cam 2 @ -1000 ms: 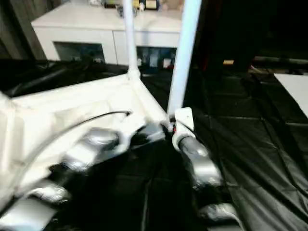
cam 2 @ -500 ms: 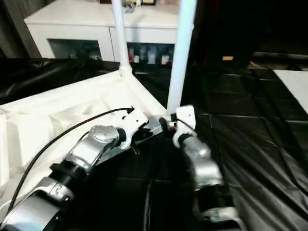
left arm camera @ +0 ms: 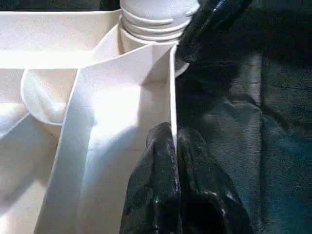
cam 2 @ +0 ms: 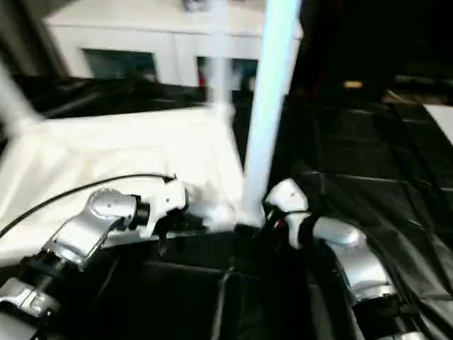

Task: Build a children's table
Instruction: Rotate leg to tighten

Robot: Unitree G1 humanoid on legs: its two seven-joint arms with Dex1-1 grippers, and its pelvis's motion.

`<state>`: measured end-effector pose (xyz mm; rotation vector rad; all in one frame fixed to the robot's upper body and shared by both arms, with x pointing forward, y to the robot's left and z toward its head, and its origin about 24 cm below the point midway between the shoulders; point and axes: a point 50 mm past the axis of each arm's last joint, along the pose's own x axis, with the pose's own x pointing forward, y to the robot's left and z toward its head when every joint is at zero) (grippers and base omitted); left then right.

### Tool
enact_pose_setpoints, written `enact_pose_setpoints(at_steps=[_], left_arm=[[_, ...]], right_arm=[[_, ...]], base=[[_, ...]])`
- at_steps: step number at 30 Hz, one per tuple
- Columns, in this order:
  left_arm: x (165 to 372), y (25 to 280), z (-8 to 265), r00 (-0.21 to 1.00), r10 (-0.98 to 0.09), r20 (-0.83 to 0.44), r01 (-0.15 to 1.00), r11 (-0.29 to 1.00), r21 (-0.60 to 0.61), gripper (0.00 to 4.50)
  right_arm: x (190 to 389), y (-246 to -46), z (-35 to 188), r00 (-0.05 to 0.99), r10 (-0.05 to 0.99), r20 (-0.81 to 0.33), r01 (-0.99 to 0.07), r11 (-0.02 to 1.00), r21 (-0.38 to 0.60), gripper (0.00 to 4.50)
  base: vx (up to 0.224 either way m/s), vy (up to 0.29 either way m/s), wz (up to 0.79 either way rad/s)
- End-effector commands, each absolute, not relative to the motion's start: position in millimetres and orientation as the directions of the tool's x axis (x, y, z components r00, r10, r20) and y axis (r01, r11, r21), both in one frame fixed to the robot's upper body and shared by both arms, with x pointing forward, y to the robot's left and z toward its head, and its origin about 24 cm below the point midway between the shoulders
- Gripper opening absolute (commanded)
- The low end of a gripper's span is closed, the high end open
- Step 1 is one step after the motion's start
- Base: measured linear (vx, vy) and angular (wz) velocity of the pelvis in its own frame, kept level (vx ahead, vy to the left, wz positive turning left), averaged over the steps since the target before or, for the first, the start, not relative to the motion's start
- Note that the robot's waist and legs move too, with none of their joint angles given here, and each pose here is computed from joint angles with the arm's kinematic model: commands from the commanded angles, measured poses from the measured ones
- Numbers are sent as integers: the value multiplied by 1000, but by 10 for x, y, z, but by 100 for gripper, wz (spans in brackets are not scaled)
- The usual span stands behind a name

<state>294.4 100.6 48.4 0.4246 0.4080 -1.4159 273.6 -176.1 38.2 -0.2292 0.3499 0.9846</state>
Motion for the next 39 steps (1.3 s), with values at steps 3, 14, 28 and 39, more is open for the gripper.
enact_pose_setpoints(at_steps=[3,14,28,39], left_arm=[[2863,948,435,35,-857,-515,999,35,10,0],[2874,1002,412,31,-848,-530,999,33,5,0],[3114,679,291,352,-764,-540,920,389,50,0],[3247,278,382,507,-727,-463,843,531,89,0]], right_arm=[[2755,-1731,497,485,801,-351,-862,506,-38,375],[2736,-1732,469,467,816,-342,-869,495,-6,325],[3070,-1401,181,866,381,-325,-395,918,24,315],[3204,-934,260,886,357,-296,-359,932,49,243]], base=[[0,0,0],[0,0,0],[-13,-2,0],[-21,26,-8]])
